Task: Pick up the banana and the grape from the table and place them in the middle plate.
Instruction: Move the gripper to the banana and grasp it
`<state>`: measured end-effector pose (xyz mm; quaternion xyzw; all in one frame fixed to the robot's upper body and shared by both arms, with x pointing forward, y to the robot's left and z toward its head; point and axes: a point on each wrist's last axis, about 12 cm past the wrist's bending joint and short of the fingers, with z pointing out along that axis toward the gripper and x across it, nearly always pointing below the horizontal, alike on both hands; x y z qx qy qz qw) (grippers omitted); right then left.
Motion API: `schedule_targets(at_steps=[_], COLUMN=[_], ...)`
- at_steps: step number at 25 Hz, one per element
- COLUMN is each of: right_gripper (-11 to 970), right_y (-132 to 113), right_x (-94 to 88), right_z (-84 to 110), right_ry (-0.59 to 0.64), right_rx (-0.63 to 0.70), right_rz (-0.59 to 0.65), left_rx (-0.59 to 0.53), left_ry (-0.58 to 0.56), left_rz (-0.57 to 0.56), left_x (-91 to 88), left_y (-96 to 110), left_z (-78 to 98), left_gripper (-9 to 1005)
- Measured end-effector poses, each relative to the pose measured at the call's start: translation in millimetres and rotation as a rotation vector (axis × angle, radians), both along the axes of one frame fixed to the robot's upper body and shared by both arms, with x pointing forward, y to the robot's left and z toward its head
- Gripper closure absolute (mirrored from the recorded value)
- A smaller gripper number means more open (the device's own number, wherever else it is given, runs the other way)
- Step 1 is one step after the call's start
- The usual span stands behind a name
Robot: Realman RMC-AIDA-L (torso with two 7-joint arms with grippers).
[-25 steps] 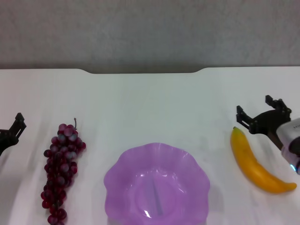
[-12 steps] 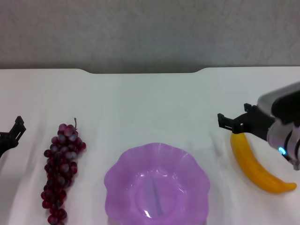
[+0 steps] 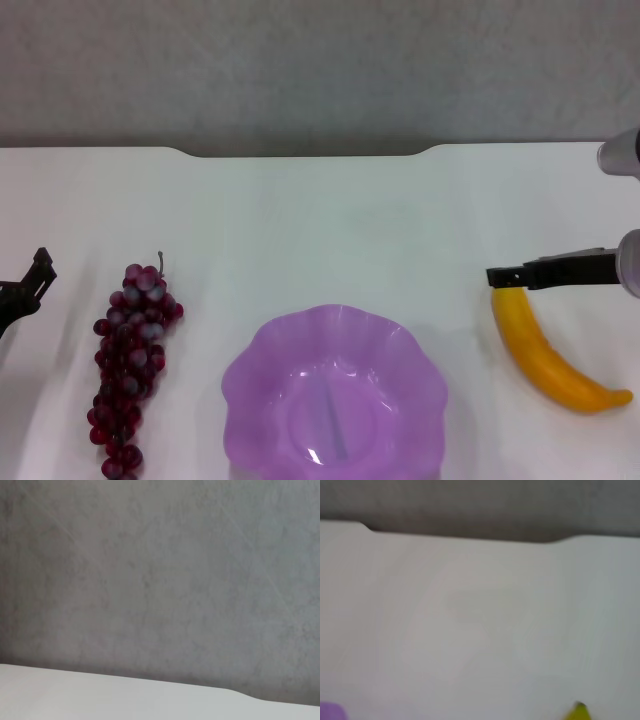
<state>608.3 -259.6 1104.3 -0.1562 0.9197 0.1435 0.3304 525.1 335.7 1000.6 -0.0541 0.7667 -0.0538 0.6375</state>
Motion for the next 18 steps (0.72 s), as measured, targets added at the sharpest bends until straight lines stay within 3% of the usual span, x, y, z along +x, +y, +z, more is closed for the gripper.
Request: schedule_targets(at_steps=[12,18], right_gripper=[70,70], right_y=[6,3], right_x=[11.5,11.4], right_z=[-22.5,-29.2], right_ry=[0.139,0.143], right_rx=[-0.104,-0.115], right_rz=[-0.006,-0.02], left_rx=[0.0,-0.001], left_ry=[0.0,-0.002], left_rz=[-0.001,-0.005], left_x=[0.1,0.7], left_y=[0,-2], left_z=[0.0,0.4], left_gripper=[217,218])
